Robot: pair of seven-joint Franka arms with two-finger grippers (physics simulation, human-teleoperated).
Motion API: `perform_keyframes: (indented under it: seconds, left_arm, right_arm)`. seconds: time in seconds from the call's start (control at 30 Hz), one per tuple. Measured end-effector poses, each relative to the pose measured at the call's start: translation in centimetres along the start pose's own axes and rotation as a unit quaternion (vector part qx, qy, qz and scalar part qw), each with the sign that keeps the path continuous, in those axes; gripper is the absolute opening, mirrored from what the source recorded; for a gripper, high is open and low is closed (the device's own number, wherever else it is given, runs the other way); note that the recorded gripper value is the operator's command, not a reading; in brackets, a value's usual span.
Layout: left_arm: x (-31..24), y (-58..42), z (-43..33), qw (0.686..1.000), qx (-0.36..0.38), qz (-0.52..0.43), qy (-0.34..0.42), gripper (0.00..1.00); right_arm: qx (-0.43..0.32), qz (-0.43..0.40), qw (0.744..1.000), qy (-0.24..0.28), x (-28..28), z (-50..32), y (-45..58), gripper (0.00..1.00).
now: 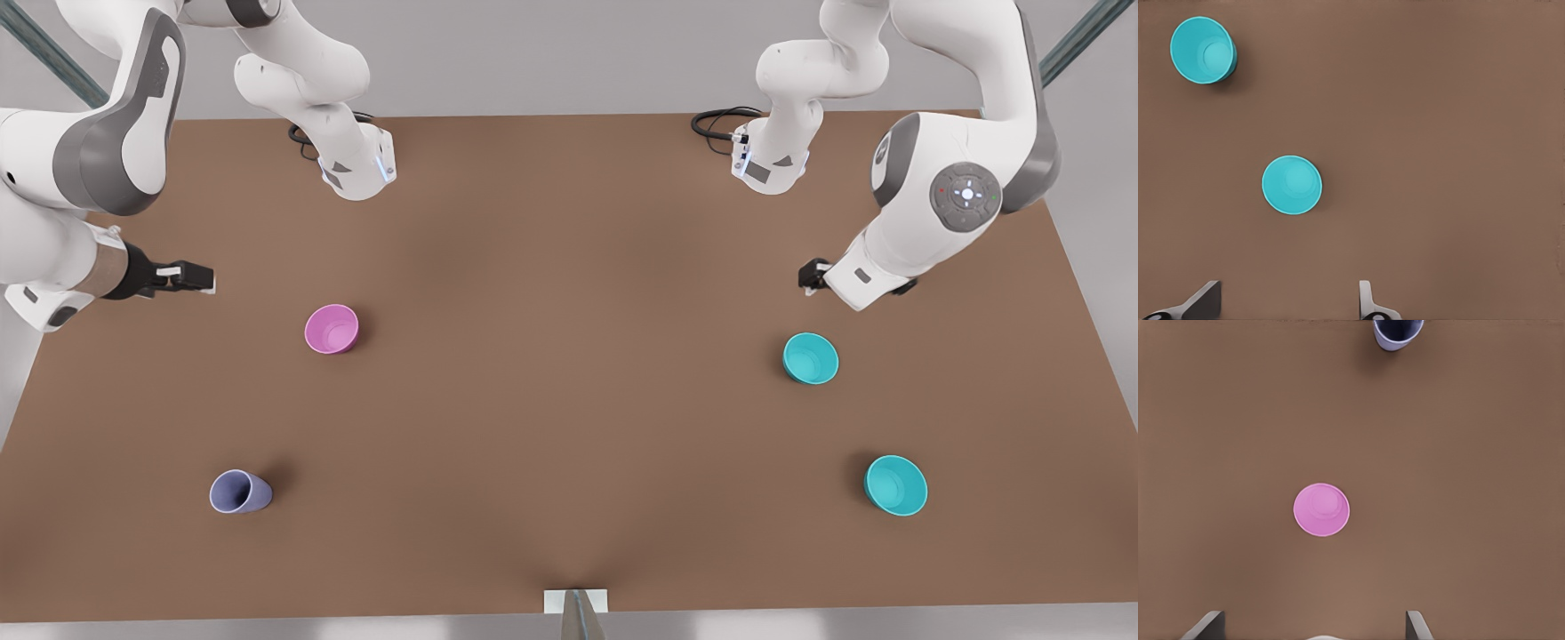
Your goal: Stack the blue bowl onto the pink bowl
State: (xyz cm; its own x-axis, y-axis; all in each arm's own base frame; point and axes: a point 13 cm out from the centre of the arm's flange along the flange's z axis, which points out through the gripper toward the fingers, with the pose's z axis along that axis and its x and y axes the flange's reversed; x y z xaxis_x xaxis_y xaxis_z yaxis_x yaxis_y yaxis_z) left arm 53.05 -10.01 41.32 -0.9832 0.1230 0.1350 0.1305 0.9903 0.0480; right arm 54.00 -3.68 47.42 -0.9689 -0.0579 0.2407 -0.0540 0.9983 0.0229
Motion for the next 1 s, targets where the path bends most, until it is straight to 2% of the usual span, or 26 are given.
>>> perform_keyframes:
  seconds: [0.13,0.2,0.3,0.37,0.53,0.73,1.0]
  left_arm:
    - [-0.7,1.7,-0.1,1.000,0.003,-0.019,-0.011,1.00]
    - [-0.9,3.3,-0.1,0.999,0.005,-0.035,-0.013,1.00]
    - [-1.0,6.0,0.7,0.998,0.009,-0.061,-0.006,1.00]
    - [-1.1,7.7,1.6,0.997,0.012,-0.076,0.005,1.00]
    - [-1.2,8.7,2.4,0.996,0.015,-0.087,0.016,1.00]
    - [-2.1,7.3,2.0,0.997,0.018,-0.075,0.028,1.00]
    - [-1.0,7.5,2.6,0.995,0.019,-0.078,0.057,1.00]
  right_arm:
    - [-0.001,-0.008,1.000,0.001,-0.3,0.3,0.0,1.00]
    - [0.002,-0.010,0.999,0.040,-0.7,3.6,0.0,1.00]
    - [-0.015,0.013,0.992,0.121,0.6,13.8,-2.7,1.00]
    - [-0.035,0.026,0.990,0.137,1.8,19.4,-3.7,1.00]
    - [-0.065,0.036,0.991,0.114,1.9,29.2,-2.3,1.00]
    - [-0.062,0.055,0.996,0.045,-2.0,34.9,-2.8,1.00]
    - [-0.062,0.070,0.995,0.041,-0.2,40.7,-2.7,1.00]
